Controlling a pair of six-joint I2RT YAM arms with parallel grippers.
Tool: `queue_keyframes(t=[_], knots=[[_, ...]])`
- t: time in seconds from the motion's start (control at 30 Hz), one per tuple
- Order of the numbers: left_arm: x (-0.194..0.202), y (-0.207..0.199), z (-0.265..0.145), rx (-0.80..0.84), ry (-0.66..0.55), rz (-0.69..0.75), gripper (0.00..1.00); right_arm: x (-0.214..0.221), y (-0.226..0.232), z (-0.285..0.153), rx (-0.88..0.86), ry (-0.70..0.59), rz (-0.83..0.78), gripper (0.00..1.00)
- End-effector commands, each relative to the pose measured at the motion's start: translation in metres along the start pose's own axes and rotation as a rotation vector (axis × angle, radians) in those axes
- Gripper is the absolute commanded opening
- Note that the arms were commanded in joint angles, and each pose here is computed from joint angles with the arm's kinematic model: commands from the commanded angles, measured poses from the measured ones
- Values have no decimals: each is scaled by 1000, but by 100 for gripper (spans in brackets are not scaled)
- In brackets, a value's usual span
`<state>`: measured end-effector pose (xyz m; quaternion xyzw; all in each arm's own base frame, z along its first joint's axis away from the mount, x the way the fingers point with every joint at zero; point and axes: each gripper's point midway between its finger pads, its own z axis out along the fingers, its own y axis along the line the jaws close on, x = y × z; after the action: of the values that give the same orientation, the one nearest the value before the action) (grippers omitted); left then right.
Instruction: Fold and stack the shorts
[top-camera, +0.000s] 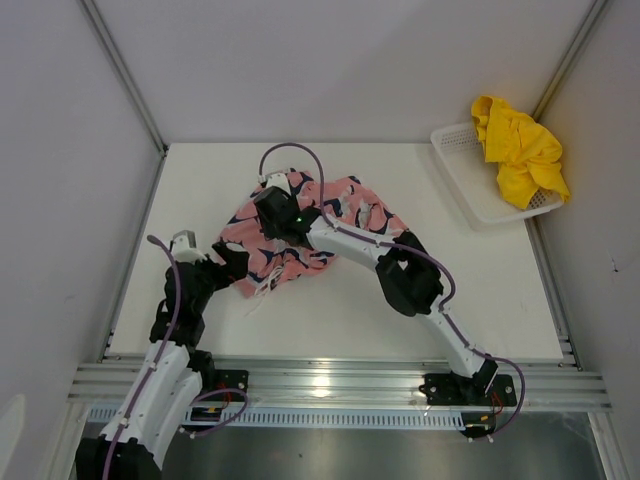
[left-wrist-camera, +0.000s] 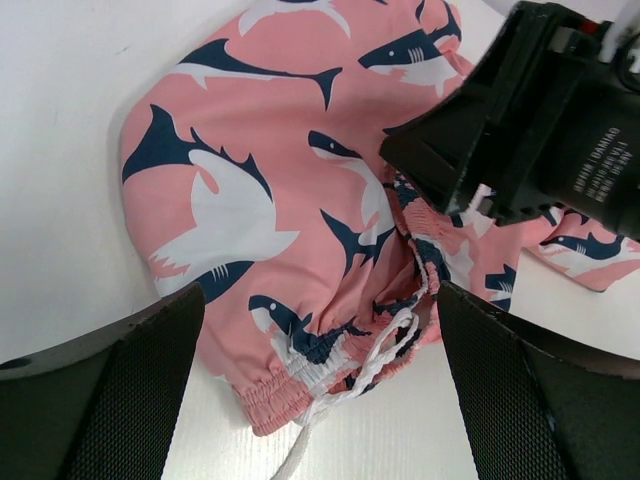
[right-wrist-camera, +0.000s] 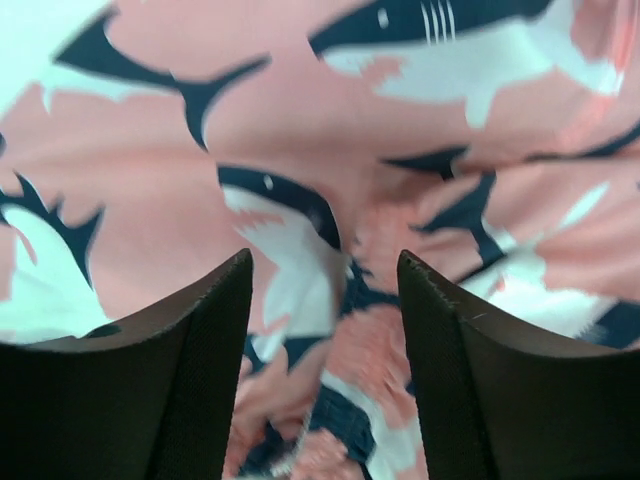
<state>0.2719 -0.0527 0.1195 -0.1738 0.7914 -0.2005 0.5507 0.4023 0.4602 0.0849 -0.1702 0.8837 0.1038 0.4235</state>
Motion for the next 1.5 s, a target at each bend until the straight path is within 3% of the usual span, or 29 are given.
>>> queue_keyframes(t=[0.0, 0.2, 0.5, 0.57, 0.63, 0.73, 0.77, 0.83, 0.9, 0.93, 1.0, 1.03, 1.13, 1.17, 1.23, 1.27, 1.33, 1.4, 1.47], knots=[[-24, -15, -4, 44, -69, 3, 99, -11, -6, 13, 46, -31, -11, 59], [-22, -15, -3, 44, -61, 6, 99, 13, -27, 36, 117, 19, 11, 49], [-23, -16, -3, 45, -60, 9, 99, 14, -38, 29, 173, 21, -1, 60], [-22, -15, -3, 44, -59, 9, 99, 12, -41, 25, 197, 14, -10, 49], [-23, -16, -3, 47, -59, 11, 99, 7, -43, 22, 203, 3, -4, 27], [-22, -16, -2, 47, -57, 11, 99, -2, -45, 12, 202, -15, 5, 3], [-22, -16, -2, 48, -55, 11, 99, -6, -46, 8, 207, -25, 13, 0], [-22, -16, -2, 49, -54, 12, 99, -6, -49, 0, 205, -34, 23, 0], [-21, -16, -2, 49, -52, 12, 99, -34, -50, -24, 183, -107, 76, 0], [-21, -16, -1, 48, -49, 12, 99, -18, -59, -28, 195, -86, 67, 0], [-21, -17, -1, 54, -48, 11, 99, -45, -66, -62, 165, -174, 146, 0], [-21, -17, -1, 55, -47, 11, 99, -21, -80, -64, 185, -139, 146, 0], [-18, -17, 0, 56, -36, 9, 99, -36, -103, -107, 157, -233, 289, 0], [-18, -18, 0, 59, -35, 9, 99, 0, -118, -107, 183, -187, 292, 0], [-17, -18, 1, 61, -30, 9, 99, -6, -136, -138, 169, -271, 431, 0], [-17, -18, 1, 61, -27, 9, 99, 36, -153, -139, 211, -228, 441, 0], [-16, -19, 1, 67, -25, 8, 99, 40, -172, -170, 225, -299, 572, 0], [-16, -19, 1, 67, -25, 10, 99, 79, -193, -188, 276, -259, 583, 0], [-16, -19, 1, 66, -26, 10, 99, 97, -196, -196, 264, -214, 552, 23]])
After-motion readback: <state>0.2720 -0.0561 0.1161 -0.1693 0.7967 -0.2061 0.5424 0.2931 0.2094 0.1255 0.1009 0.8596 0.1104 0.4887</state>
